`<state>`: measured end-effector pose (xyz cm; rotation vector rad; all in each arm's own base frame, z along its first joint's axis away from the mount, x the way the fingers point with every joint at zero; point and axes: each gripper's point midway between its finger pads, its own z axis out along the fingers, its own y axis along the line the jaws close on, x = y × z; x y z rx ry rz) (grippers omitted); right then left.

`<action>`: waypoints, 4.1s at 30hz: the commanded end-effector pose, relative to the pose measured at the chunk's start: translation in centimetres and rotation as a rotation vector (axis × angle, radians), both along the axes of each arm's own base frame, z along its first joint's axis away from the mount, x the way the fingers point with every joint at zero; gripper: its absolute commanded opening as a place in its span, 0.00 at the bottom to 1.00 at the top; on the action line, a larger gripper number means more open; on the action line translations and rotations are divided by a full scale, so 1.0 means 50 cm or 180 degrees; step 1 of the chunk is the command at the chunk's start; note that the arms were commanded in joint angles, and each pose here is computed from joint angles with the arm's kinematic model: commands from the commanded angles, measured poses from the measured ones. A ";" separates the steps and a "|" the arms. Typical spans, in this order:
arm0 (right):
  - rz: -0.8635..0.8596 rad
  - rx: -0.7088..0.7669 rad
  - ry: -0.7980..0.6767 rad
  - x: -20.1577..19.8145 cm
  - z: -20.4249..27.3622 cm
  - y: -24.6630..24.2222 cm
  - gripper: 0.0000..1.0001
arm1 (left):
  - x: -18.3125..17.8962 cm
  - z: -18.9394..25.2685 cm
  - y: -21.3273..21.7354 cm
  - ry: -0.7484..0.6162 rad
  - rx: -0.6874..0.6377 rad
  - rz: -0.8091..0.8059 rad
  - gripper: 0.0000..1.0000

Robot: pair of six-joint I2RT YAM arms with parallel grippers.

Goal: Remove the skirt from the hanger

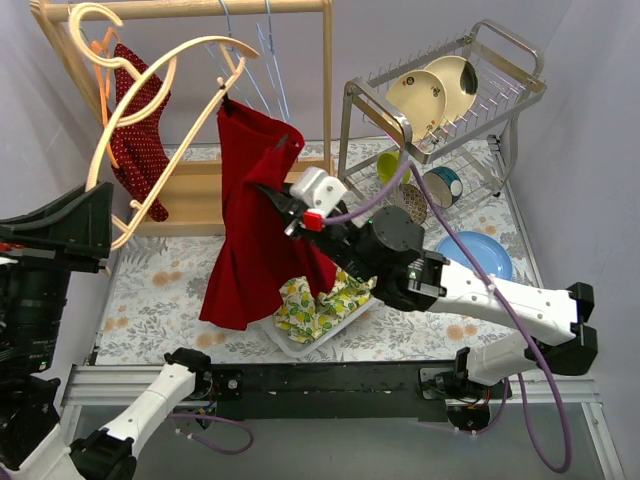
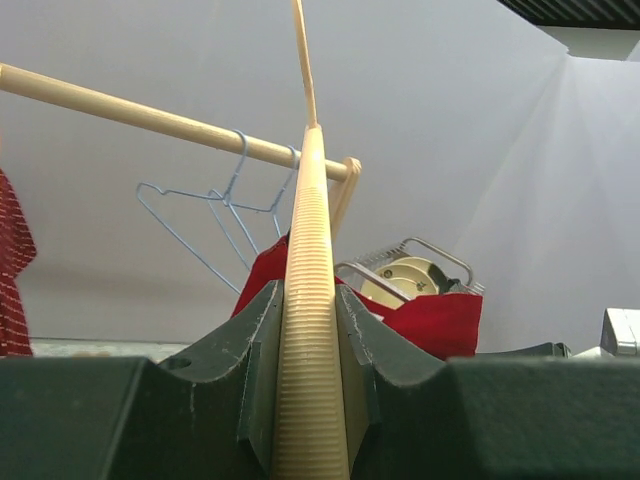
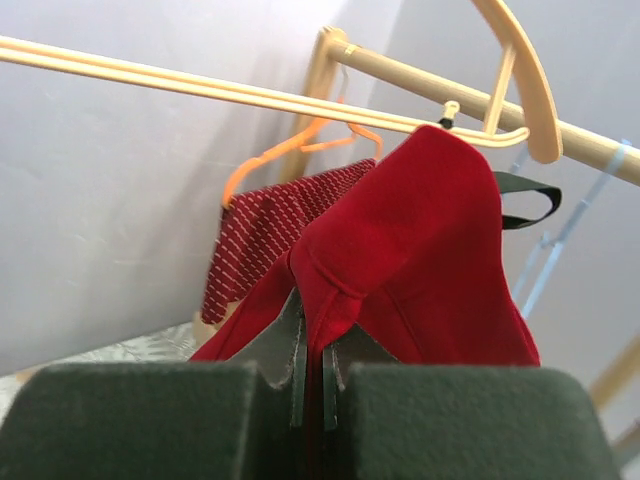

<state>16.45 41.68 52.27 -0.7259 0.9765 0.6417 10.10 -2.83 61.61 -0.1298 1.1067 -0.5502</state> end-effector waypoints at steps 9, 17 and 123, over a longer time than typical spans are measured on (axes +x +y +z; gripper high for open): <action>-0.0685 -0.0324 0.0668 0.055 -0.322 -0.115 0.05 | 0.021 -0.139 -0.078 0.0214 -0.0015 -0.0633 0.00; -0.0245 -0.0378 0.1143 0.024 -0.368 -0.116 0.85 | 0.037 -0.182 -0.100 0.0377 -0.0009 -0.0788 0.00; 0.0526 0.1047 0.0470 0.159 -0.138 -0.160 0.01 | -0.023 -0.213 -0.120 0.0585 -0.0254 -0.1191 0.00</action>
